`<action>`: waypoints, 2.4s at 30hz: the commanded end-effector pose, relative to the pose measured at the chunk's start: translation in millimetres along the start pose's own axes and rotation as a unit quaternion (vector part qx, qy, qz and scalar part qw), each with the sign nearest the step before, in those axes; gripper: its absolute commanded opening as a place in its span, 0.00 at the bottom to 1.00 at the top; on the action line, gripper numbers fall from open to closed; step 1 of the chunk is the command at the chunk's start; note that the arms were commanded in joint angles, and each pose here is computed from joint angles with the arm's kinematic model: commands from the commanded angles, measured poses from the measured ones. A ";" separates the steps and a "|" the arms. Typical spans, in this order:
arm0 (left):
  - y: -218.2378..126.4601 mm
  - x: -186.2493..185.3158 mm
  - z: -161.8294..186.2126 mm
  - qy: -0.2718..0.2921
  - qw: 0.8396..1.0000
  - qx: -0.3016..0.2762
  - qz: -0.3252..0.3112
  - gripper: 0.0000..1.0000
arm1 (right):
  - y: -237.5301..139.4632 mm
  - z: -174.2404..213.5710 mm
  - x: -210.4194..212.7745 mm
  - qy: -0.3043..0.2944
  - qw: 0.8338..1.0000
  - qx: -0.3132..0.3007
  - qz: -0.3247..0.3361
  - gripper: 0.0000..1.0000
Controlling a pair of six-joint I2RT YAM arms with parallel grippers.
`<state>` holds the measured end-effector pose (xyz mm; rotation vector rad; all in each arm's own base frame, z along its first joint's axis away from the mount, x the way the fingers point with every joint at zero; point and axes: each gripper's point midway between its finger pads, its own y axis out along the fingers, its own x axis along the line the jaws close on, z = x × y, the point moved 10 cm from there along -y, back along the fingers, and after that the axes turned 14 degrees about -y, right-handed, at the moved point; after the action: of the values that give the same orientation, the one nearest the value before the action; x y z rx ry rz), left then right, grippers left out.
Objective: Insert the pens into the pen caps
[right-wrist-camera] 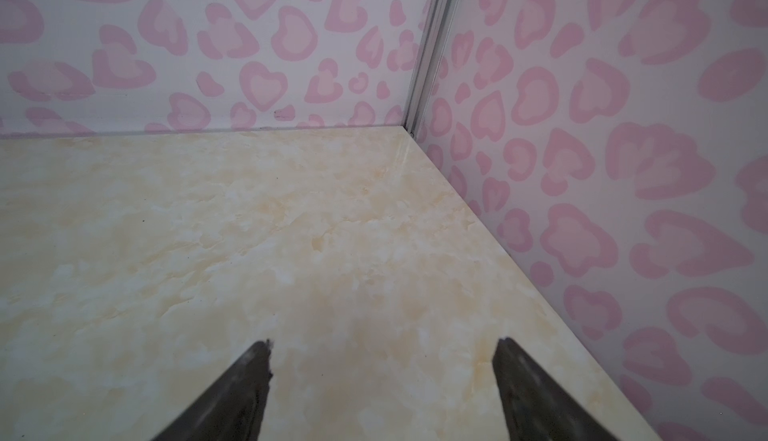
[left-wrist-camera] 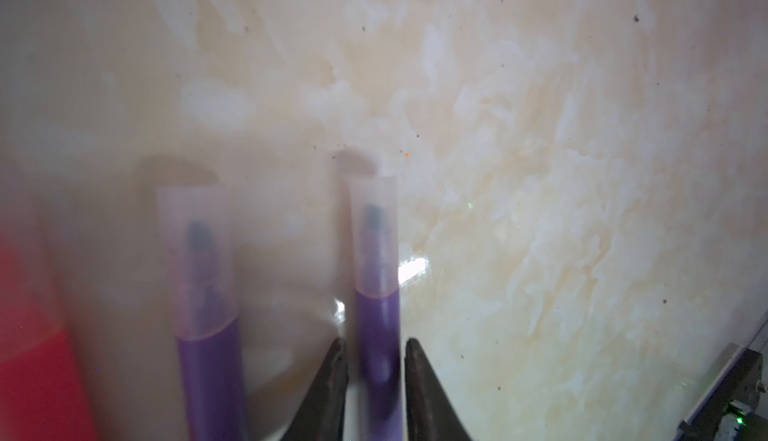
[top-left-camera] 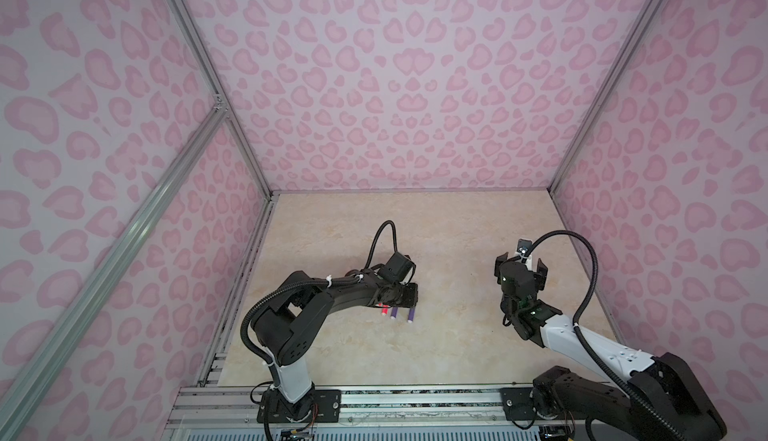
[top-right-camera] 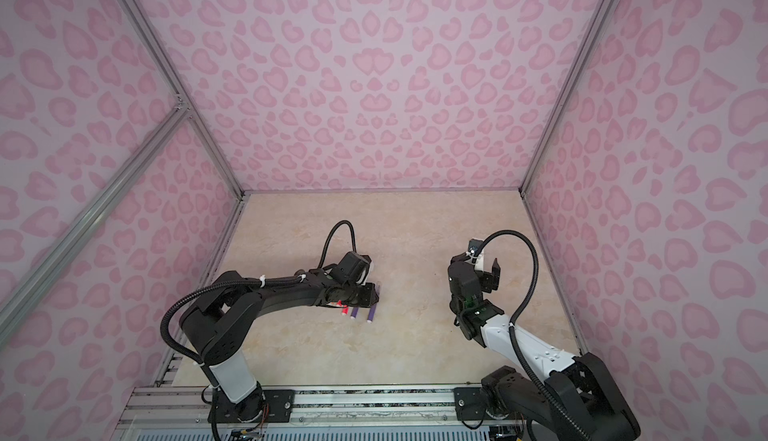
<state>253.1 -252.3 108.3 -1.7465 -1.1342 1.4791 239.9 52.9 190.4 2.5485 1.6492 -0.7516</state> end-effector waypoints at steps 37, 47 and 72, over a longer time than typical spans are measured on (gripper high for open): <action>-198.8 105.4 2.1 -0.048 0.752 -0.566 -0.335 0.48 | 67.7 25.4 3.9 -0.030 0.999 -0.004 0.040 0.98; -177.9 170.2 -16.3 -0.086 0.713 -0.613 -0.329 0.97 | 83.0 31.8 -3.0 -0.002 1.000 0.012 0.006 0.99; -155.5 227.1 -48.9 -0.038 0.794 -0.586 -0.155 0.97 | 89.4 49.5 -9.6 0.029 0.994 -0.014 -0.108 0.99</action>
<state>259.9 33.0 138.7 -1.7995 -2.6833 0.5735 293.9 -10.7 129.1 2.4691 1.9162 -0.6549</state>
